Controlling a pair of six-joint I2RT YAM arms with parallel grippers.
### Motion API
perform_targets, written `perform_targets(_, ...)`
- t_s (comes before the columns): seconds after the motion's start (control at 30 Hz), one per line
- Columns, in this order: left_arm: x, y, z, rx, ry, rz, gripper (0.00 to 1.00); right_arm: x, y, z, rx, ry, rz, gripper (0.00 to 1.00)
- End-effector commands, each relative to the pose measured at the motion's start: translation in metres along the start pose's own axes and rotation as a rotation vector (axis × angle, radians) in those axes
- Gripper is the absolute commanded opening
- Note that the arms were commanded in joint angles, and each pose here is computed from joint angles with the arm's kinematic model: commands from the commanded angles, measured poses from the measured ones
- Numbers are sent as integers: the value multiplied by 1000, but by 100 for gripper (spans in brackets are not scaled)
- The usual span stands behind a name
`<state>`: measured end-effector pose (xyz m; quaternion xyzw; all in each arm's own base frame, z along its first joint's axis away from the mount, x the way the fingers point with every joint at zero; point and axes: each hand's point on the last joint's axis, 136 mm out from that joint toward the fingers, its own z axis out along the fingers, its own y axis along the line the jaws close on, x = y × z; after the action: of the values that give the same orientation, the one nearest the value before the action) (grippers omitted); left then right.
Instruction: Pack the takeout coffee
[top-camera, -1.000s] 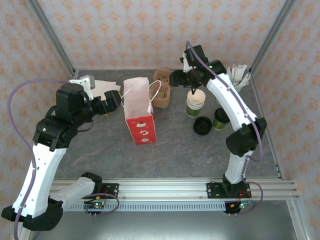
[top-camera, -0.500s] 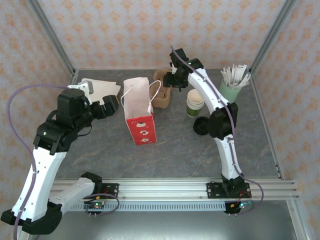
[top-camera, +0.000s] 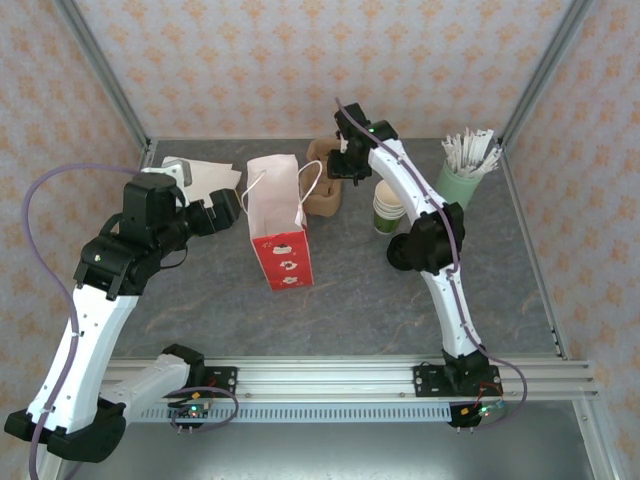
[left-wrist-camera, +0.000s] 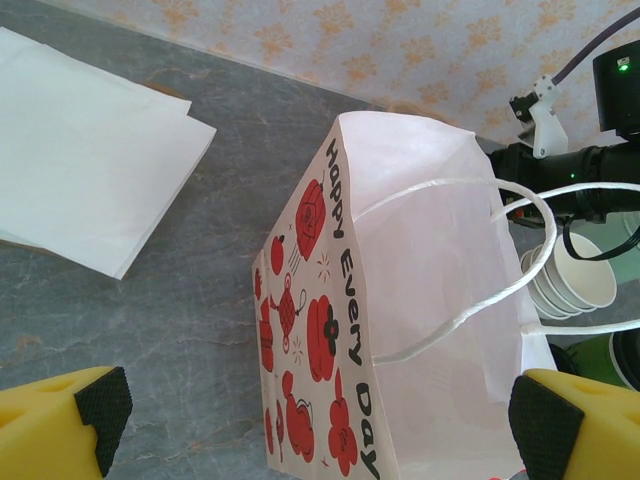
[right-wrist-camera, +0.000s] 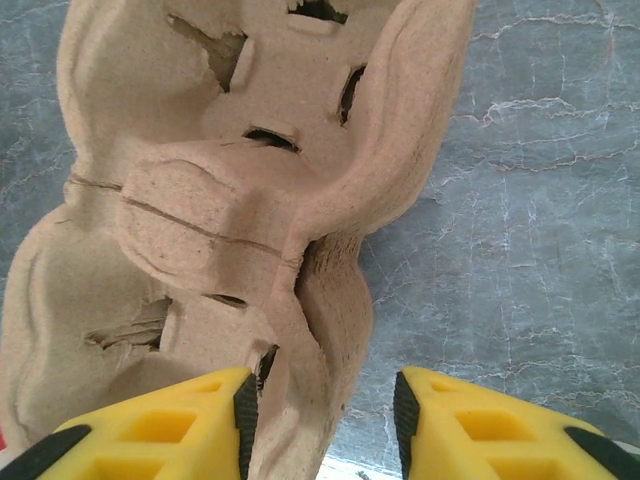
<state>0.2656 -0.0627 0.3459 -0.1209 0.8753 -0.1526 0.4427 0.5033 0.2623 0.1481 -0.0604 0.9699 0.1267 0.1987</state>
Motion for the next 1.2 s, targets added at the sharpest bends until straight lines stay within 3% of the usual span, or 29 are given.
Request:
perform_targets(0.0,-1,8,2,-38,-5,24,100,-4,7,2,-2,-17,-24,39)
perform_targets(0.9,-3,6,1,-35,-6,34,100,-7,16,1,-30,-26,-32,19)
perform_targets(1.17,-4,6,-2,-36,-11,38,100,-11,25,-20,-72,-46,-46,13)
